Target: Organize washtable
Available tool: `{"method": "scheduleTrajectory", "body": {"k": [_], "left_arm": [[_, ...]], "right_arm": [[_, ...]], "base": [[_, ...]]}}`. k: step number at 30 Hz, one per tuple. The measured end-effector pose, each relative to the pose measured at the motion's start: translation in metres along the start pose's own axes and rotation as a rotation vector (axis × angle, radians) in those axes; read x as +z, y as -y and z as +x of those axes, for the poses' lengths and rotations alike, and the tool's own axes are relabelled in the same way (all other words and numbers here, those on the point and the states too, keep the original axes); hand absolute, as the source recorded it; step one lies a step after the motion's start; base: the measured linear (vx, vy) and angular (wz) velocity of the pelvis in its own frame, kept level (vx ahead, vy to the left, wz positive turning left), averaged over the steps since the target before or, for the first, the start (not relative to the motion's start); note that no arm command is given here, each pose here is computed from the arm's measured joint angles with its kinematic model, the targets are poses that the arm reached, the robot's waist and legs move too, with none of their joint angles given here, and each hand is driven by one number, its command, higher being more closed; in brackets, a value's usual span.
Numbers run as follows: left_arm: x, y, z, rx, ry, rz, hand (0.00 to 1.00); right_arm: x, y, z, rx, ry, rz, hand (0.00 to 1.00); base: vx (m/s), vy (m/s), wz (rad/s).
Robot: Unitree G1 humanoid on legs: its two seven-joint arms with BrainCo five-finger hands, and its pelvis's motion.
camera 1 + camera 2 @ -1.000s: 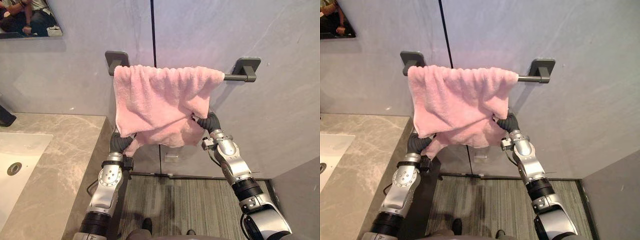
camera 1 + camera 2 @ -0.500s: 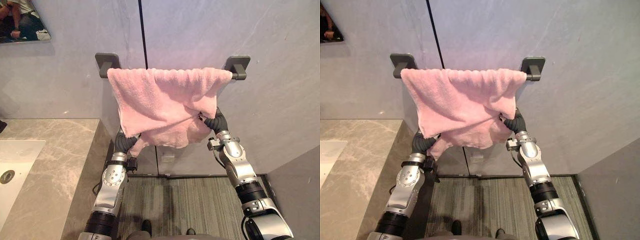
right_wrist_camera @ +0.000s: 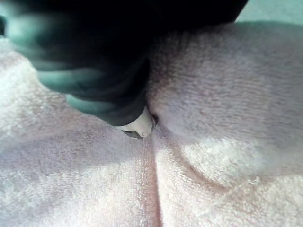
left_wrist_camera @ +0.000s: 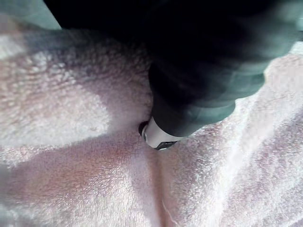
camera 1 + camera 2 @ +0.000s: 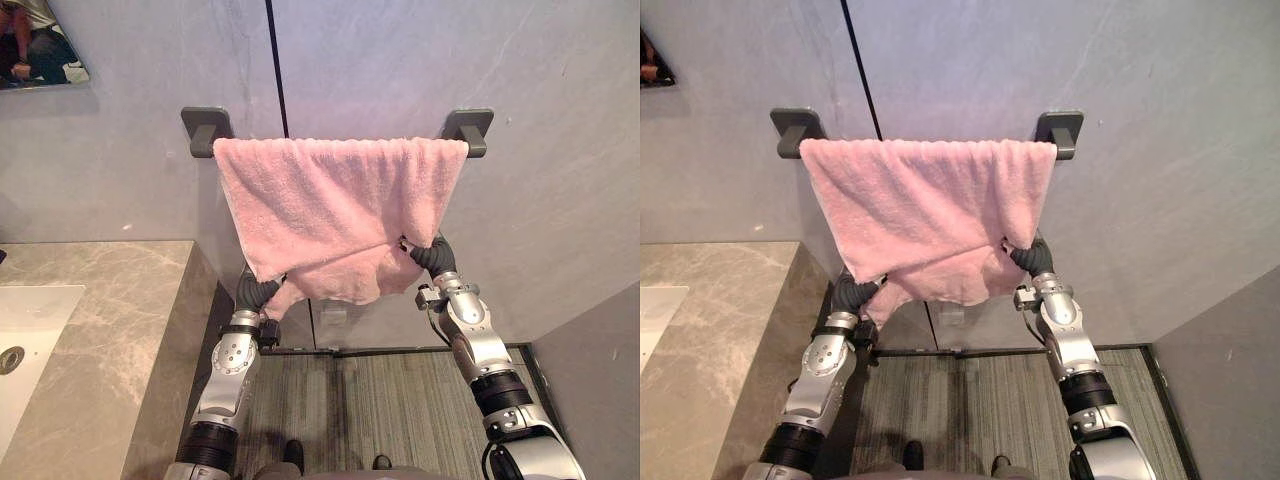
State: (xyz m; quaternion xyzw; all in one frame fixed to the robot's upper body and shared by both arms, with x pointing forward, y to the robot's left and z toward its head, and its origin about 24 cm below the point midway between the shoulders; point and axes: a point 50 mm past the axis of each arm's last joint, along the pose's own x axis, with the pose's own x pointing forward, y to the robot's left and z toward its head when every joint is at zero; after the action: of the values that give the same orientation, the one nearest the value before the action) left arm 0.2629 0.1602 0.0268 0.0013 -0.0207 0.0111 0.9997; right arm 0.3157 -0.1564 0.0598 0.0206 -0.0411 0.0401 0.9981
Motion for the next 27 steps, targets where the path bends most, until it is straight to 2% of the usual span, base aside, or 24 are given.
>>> {"method": "scheduleTrajectory", "body": {"k": [9,10,11,22,27], "left_arm": [[-0.012,-0.004,-0.003,0.023,-0.052,-0.020,1.00],[-0.012,-0.004,-0.003,0.023,-0.053,-0.020,1.00],[-0.013,-0.005,-0.004,0.029,-0.055,-0.021,0.00],[-0.020,-0.019,-0.009,0.130,-0.084,-0.049,0.00],[-0.030,-0.028,-0.021,0.200,-0.131,-0.083,0.00]], "right_arm": [[-0.011,-0.008,-0.003,0.007,-0.034,-0.040,1.00],[-0.011,-0.008,-0.003,0.007,-0.036,-0.040,0.00],[-0.012,-0.008,-0.003,-0.001,-0.040,-0.041,0.00],[-0.019,0.004,-0.008,-0.125,-0.061,-0.002,0.00],[-0.037,0.019,-0.026,-0.234,-0.136,0.023,0.00]], "base": [[0.00,0.000,0.01],[0.00,0.000,0.00],[0.00,0.000,0.00],[0.00,0.000,0.00],[0.00,0.000,0.00]]}}
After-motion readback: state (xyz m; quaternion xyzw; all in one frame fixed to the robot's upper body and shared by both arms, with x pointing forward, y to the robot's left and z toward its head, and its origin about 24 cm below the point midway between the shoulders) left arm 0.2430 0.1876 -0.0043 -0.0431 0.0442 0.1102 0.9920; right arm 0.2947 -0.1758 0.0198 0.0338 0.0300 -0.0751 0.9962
